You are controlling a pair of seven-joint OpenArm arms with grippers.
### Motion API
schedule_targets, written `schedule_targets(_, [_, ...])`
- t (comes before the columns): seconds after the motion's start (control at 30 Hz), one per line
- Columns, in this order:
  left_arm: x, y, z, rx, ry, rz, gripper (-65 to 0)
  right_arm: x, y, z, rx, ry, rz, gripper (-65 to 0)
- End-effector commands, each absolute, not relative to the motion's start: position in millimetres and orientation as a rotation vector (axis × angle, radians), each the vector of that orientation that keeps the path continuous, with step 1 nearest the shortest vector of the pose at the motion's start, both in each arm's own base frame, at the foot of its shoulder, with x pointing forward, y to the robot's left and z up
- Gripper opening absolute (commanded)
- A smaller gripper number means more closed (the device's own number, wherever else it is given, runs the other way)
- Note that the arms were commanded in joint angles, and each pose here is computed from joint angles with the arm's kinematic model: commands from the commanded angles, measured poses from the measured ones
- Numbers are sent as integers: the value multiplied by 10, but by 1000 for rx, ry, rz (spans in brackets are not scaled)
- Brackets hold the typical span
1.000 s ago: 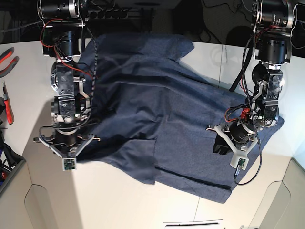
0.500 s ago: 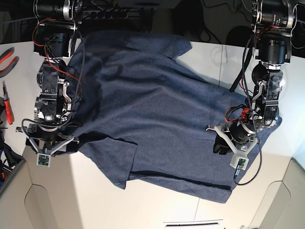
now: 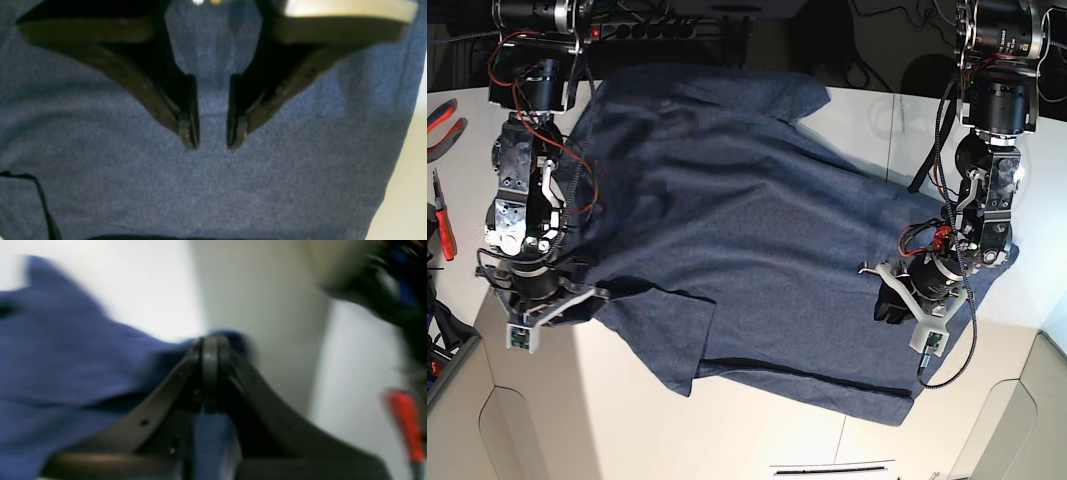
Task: Layout the t-shirt on the table in an organized manner, then fold the t-shirt properly
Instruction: 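Pull the bunched fabric with the right gripper back outward to spread it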
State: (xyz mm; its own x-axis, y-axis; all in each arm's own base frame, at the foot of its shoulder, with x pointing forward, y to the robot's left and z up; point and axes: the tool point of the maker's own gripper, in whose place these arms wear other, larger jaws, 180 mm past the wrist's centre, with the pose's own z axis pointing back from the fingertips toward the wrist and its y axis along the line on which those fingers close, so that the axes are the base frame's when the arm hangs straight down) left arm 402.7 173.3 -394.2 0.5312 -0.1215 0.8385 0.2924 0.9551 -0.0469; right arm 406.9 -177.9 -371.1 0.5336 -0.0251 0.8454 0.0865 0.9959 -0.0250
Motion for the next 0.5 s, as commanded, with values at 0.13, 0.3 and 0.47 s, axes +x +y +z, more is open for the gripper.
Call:
schedule_targets(0.13, [4160,1769,-3740,-188,-1044,-248,-470,4120,-1254,-3368,54,-1105,25,-650])
schedule_targets(0.3, [4157,1772,-3746,-186,-1041,-248,-470,4030,-1093,-3417,26,-1079,90,-650])
schedule_targets(0.47, [4157,1771,-3745,-187,-1041,-249,-470,3982,-1540,-3438,-181,-1071,-18,-650])
